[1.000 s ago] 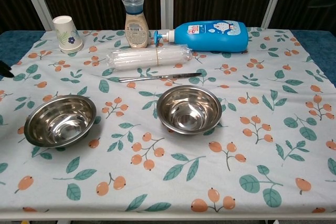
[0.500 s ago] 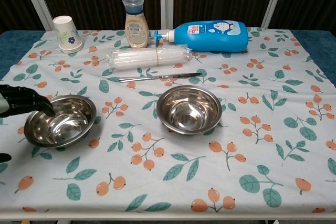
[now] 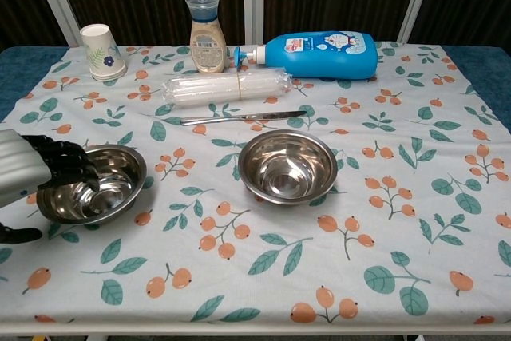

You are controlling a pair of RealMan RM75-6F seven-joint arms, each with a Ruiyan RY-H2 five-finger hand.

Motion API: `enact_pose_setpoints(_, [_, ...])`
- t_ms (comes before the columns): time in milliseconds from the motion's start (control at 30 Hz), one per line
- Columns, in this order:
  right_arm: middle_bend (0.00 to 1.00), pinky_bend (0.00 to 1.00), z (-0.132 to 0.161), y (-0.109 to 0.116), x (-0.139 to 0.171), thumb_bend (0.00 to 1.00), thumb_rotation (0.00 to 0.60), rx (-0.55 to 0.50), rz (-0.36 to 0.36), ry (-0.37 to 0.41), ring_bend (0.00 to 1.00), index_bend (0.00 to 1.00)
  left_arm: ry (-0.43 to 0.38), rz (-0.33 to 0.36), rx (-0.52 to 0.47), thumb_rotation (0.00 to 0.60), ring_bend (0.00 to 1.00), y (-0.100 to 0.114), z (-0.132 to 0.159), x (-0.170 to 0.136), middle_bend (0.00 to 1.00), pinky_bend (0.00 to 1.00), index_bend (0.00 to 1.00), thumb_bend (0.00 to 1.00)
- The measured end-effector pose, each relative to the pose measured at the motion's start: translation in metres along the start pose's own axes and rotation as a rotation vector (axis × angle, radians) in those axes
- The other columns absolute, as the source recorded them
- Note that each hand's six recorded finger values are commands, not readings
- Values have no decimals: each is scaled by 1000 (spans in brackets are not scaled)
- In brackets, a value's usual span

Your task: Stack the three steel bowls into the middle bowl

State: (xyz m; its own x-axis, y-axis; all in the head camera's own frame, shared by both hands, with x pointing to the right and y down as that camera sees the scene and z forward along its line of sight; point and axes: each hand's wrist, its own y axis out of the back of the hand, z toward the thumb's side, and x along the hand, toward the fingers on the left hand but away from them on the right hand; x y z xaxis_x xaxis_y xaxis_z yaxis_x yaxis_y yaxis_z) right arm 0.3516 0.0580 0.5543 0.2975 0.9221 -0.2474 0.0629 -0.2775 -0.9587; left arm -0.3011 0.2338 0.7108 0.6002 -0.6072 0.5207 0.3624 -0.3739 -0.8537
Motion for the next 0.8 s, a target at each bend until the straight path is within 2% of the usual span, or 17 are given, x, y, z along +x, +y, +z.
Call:
enact_pose_setpoints(200, [425, 263, -4, -5, -1, 16, 600, -3, 14, -8, 247, 395, -37, 50, 99, 600, 299, -1, 3, 5, 471, 402, 460, 207])
enact_pose_setpoints(800, [425, 260, -13, -9, 1, 15, 600, -9, 32, -28, 247, 381, -102, 133, 222, 600, 378, -8, 12, 8, 619, 417, 630, 258])
